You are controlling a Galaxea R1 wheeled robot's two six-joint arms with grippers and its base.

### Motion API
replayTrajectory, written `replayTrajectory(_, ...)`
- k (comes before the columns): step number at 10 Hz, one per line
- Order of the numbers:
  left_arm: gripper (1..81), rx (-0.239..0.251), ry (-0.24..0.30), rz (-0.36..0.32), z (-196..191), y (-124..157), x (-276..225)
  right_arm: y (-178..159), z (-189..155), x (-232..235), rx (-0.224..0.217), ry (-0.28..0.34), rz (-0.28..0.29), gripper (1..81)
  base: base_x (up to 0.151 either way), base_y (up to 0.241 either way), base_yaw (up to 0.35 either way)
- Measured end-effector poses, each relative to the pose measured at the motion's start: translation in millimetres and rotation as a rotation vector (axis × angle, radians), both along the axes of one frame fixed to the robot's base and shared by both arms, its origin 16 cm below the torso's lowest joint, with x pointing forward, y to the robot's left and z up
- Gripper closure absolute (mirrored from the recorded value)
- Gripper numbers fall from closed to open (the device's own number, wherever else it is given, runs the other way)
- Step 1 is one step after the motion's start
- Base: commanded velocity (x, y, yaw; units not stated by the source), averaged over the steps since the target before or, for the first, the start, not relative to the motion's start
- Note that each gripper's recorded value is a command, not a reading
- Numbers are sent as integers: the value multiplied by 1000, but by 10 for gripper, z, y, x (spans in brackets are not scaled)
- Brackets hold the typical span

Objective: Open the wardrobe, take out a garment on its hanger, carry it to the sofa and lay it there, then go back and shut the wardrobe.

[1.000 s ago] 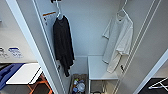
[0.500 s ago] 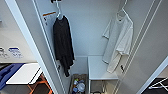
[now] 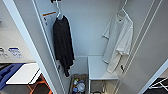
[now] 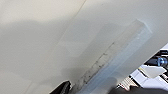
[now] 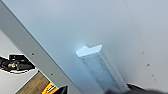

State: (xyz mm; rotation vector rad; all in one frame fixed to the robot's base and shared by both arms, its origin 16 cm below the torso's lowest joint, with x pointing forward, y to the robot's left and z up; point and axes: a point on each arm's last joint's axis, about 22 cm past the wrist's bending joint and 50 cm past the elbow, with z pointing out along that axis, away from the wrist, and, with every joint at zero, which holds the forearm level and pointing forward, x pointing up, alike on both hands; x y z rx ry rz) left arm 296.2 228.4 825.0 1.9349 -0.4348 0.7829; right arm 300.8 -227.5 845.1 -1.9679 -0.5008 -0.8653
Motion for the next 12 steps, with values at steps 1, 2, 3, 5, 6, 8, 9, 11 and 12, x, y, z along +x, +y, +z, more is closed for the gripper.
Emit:
replayTrajectory(1,10,4,3,3,-2,38,-15,-4,0,0,2,1,-2,10,0,0,0)
replayTrajectory(2,10,2,7,6,8,75,-37,-2,2,1,3,1,-2,10,0,0,0)
replayTrajectory(3,10,-69,49,-38,114,-1,-357,-2,4,2,5,2,-3,10,0,0,0)
replayTrajectory(5,10,-278,76,-203,508,-660,-1124,-31,-5,0,1,4,-13,10,0,0,0)
replayTrajectory(6,10,-229,52,-198,468,-465,-961,-65,4,-19,2,6,-19,10,0,0,0)
replayTrajectory(8,10,-214,74,-208,337,-445,-1105,-76,10,-35,19,13,-30,10,0,0,0)
replayTrajectory(9,10,-204,89,-208,249,-418,-1178,-142,26,-62,45,22,-55,10,0,0,0)
replayTrajectory(11,10,-158,115,-190,34,-281,-1232,149,-680,-1489,-16,383,17,10,0,0,0)
replayTrajectory(12,10,-151,128,-187,-27,-238,-1318,10,-598,-1297,8,324,-14,10,0,0,0)
